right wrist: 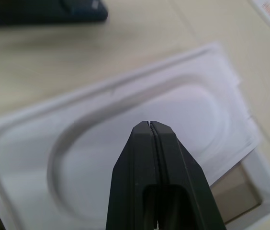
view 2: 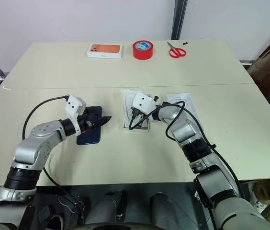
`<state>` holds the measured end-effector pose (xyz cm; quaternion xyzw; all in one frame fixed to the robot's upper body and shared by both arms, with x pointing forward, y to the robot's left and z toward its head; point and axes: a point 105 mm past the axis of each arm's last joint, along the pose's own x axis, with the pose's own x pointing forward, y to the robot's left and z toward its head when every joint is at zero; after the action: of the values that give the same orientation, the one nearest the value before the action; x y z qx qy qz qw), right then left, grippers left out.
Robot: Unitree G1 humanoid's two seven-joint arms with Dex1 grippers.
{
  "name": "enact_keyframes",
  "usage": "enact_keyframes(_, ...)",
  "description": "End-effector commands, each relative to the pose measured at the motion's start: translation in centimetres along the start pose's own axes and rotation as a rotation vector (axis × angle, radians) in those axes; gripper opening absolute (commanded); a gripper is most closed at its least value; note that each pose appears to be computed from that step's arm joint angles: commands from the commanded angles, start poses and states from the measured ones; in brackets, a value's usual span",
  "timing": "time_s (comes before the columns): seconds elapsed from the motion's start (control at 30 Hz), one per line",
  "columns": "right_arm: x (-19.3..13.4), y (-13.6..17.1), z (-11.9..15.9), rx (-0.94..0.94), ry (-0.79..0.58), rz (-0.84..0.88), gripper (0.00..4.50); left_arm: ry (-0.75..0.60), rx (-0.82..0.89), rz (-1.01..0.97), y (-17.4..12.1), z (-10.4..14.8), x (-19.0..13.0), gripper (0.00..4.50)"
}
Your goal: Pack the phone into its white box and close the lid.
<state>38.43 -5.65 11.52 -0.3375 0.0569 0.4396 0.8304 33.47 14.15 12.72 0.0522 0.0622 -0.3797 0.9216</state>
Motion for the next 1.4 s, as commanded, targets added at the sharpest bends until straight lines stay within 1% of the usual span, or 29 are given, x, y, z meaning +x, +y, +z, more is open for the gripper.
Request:
enact_keyframes(0.03, 0.2, -1.2, 0.8, -0.064, 0.014, -0.047, 0.02, -0.048, 0.063, 0.009, -0.4, 1.3, -0.1, 3.52)
enact_keyframes(0.13, 0.1, -1.4, 0.4, -0.072, 0.039, -0.047, 0.02, -0.053, 0.059, 0.017, -0.4, 1.3, 0.0, 3.52)
enact_keyframes(0.33, -1.1, -1.3, 0.6, -0.049, 0.036, -0.007, 0.02, -0.050, 0.060, 0.019, -0.4, 1.2, 0.1, 3.52)
enact_keyframes(0.43, -1.7, -1.0, -0.2, -0.063, 0.082, 0.017, 0.02, -0.046, 0.062, 0.022, -0.3, 1.1, 0.3, 3.52)
enact_keyframes(0.5, -1.9, -0.8, -0.3, -0.056, 0.087, 0.017, 0.02, -0.047, 0.062, 0.022, -0.3, 1.2, 0.4, 3.52)
enact_keyframes(0.6, -2.0, -1.0, 0.3, -0.054, 0.080, 0.003, 0.02, -0.049, 0.062, 0.024, -0.3, 1.2, 0.5, 3.52)
enact_keyframes(0.67, -1.8, -1.6, 1.7, 0.002, 0.023, -0.025, 0.02, -0.048, 0.063, 0.023, -0.4, 1.2, 0.7, 3.52)
enact_keyframes(0.73, -1.7, -1.8, 2.8, 0.020, -0.016, -0.025, 0.02, -0.048, 0.064, 0.021, -0.4, 1.2, 0.8, 3.52)
enact_keyframes(0.83, -1.4, -2.6, 3.0, 0.001, 0.004, -0.062, 0.02, -0.049, 0.066, 0.020, -0.5, 1.2, 0.8, 3.52)
enact_keyframes(0.97, -0.7, -2.9, 3.6, 0.012, -0.025, -0.079, 0.02, -0.047, 0.067, 0.021, -0.4, 1.2, 0.8, 3.52)
enact_keyframes(1.13, 0.1, -2.7, 1.3, -0.082, 0.067, -0.095, 0.02, -0.054, 0.065, 0.023, -0.5, 1.5, 1.0, 3.52)
enact_keyframes(1.23, 0.1, -1.7, -0.2, -0.155, 0.127, -0.038, 0.02, -0.054, 0.065, 0.027, -0.5, 1.6, 1.0, 3.52)
enact_keyframes(1.3, -0.1, -1.3, -0.3, -0.155, 0.133, -0.009, 0.02, -0.054, 0.064, 0.029, -0.5, 1.6, 1.1, 3.52)
enact_keyframes(1.4, -0.5, -0.6, 0.2, -0.135, 0.116, 0.053, 0.02, -0.056, 0.063, 0.030, -0.5, 1.6, 1.1, 3.52)
